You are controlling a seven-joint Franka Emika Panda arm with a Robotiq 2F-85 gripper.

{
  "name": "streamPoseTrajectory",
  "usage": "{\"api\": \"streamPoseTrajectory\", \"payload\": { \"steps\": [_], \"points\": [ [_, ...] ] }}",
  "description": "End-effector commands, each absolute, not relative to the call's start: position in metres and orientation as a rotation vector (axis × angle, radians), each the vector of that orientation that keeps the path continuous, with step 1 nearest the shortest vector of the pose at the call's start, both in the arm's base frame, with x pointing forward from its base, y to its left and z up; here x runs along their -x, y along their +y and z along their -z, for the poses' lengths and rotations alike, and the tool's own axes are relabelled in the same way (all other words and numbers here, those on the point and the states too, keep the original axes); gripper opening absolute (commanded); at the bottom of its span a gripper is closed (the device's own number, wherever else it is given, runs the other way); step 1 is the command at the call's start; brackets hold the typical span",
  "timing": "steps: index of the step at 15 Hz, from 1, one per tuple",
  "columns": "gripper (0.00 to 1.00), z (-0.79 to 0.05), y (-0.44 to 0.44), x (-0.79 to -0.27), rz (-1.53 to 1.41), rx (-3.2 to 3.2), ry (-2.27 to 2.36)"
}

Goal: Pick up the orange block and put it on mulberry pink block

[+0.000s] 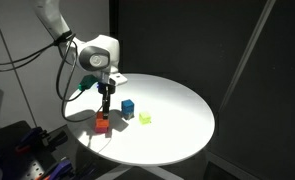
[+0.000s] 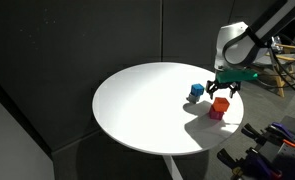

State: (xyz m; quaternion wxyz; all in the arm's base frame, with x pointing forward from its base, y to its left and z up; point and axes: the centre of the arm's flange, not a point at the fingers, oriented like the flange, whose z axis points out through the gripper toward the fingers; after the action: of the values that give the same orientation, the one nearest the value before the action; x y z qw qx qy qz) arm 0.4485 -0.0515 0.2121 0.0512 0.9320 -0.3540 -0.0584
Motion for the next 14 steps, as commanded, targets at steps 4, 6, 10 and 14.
{"api": "streamPoseTrajectory", "payload": {
  "steps": [4,6,10,14],
  "points": [
    [1.00,-0.261,-0.041,-0.434,0.153,-2.857,-1.030],
    [1.00,-0.276,-0.036,-0.432,0.165,-2.895,-0.962],
    [1.00,-0.309,-0.020,-0.429,0.183,-2.988,-0.696],
    [1.00,-0.341,-0.004,-0.416,0.204,-3.047,-0.379]
  ]
}}
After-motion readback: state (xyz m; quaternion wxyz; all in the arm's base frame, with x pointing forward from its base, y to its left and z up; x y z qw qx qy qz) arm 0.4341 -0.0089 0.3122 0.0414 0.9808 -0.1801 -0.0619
